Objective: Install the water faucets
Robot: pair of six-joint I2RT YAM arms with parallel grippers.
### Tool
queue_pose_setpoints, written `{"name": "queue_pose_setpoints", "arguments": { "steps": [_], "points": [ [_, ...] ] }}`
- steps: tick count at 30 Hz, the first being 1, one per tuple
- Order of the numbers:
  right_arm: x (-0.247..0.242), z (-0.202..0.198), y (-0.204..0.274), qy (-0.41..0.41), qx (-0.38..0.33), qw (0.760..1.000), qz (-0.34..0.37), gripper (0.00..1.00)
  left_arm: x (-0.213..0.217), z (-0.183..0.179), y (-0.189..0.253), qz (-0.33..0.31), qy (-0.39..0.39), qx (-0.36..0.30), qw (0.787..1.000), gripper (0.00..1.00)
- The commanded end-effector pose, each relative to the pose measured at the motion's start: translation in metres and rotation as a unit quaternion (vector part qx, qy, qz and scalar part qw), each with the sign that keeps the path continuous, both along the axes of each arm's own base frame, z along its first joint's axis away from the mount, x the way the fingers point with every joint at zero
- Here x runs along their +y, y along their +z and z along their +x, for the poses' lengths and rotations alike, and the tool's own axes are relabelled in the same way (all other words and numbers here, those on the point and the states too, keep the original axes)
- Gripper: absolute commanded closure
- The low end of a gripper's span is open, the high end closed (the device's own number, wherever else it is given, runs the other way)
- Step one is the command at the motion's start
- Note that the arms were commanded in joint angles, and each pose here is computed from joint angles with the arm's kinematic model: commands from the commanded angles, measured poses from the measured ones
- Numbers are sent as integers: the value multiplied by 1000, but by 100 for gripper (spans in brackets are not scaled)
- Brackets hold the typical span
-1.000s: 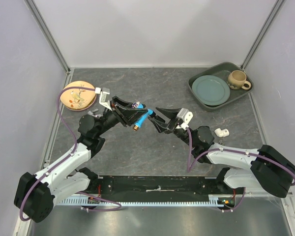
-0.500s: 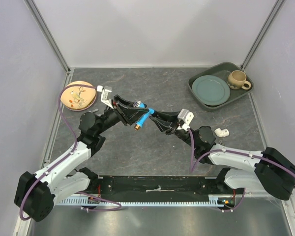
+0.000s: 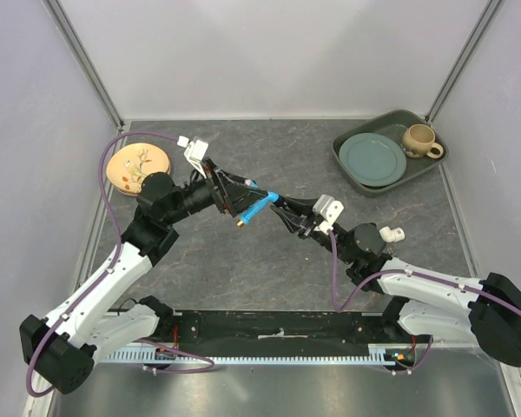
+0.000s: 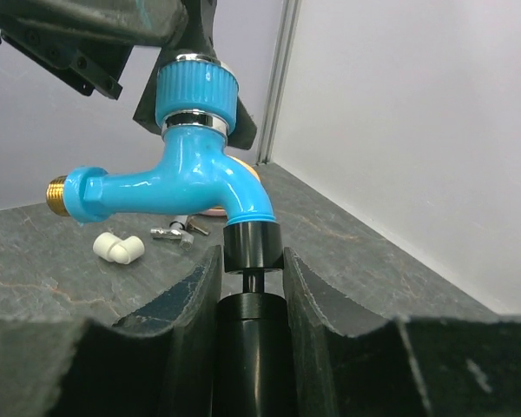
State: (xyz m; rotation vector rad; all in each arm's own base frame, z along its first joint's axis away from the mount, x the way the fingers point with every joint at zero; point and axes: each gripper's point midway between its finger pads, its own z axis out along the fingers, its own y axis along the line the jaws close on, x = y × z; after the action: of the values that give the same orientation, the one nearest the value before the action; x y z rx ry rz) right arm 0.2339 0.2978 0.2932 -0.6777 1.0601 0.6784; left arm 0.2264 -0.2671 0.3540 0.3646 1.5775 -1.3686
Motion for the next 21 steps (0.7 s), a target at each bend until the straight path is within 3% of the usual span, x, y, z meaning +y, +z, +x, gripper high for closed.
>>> {"name": "queue_pose_setpoints", "arguments": {
  "steps": [1,7,11,19,21],
  "points": [
    [-6,-2,33,-8,-31,999,31,100,1,-4,-18,48,-10,26,998,12],
    [-7,-3,33,-7,-27,999,32,100,18,4,-42,99,49,63,992,9],
    [-6,-2,29,-7,-22,1000,21,100,39,10,-23,99,118,65,986,8],
    [0,5,20,-14,-17,1000,0,100,34,0,-19,95,96,127,983,5],
    [2,7,16,-15,-14,1000,-6,100,32,-1,-22,94,89,138,982,12]
  ]
}}
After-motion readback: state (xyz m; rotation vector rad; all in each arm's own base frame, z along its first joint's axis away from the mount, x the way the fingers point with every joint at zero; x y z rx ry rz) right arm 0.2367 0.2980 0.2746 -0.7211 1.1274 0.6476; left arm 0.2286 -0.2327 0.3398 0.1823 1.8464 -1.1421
